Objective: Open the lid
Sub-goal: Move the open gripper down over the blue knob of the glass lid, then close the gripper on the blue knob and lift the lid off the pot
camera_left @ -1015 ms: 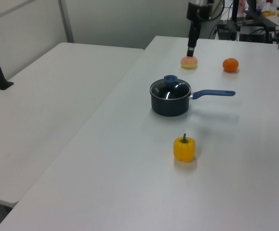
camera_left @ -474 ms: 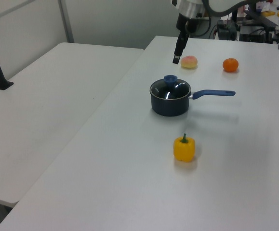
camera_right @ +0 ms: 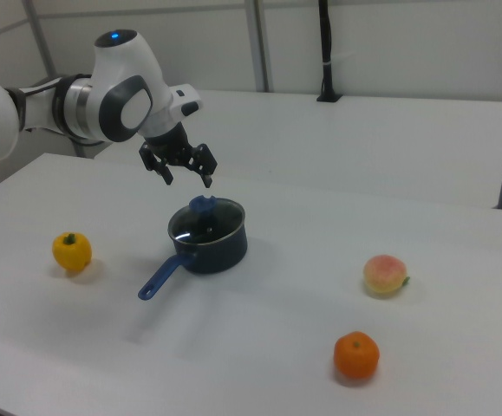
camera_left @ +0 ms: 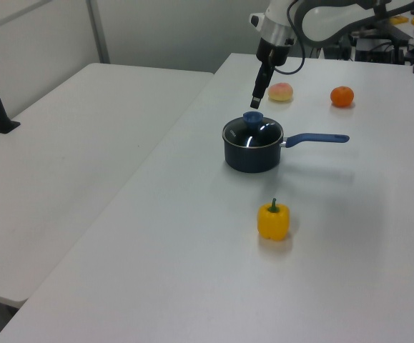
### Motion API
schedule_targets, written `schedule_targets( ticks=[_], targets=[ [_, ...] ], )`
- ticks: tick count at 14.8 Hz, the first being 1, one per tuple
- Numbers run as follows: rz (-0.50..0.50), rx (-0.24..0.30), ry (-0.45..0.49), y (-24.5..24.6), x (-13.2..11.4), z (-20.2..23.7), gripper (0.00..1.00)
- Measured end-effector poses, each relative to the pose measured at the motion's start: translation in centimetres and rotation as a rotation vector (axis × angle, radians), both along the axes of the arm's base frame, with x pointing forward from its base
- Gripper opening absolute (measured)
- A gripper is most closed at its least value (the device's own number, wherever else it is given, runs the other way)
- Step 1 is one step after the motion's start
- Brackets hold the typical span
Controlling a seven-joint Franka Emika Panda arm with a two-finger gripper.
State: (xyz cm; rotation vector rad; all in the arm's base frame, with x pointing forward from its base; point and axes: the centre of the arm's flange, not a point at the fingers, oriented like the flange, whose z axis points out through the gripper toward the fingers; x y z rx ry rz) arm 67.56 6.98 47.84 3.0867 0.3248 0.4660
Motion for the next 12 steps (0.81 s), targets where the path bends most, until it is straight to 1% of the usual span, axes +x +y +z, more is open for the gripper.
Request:
schedule_targets(
  ticks=[3,6,9,12],
  targets=[
    [0.002,-0.007,-0.002,0.0,0.5,-1.4,1.0],
    [0.007,-0.025,0.0,0.0,0.9,-3.1,1.0],
    [0.015,-0.044,-0.018,-0.1,1.2,-4.6,1.0],
    [0.021,-0.063,-0.009,-0.3,1.4,-5.5,1.0]
  ],
)
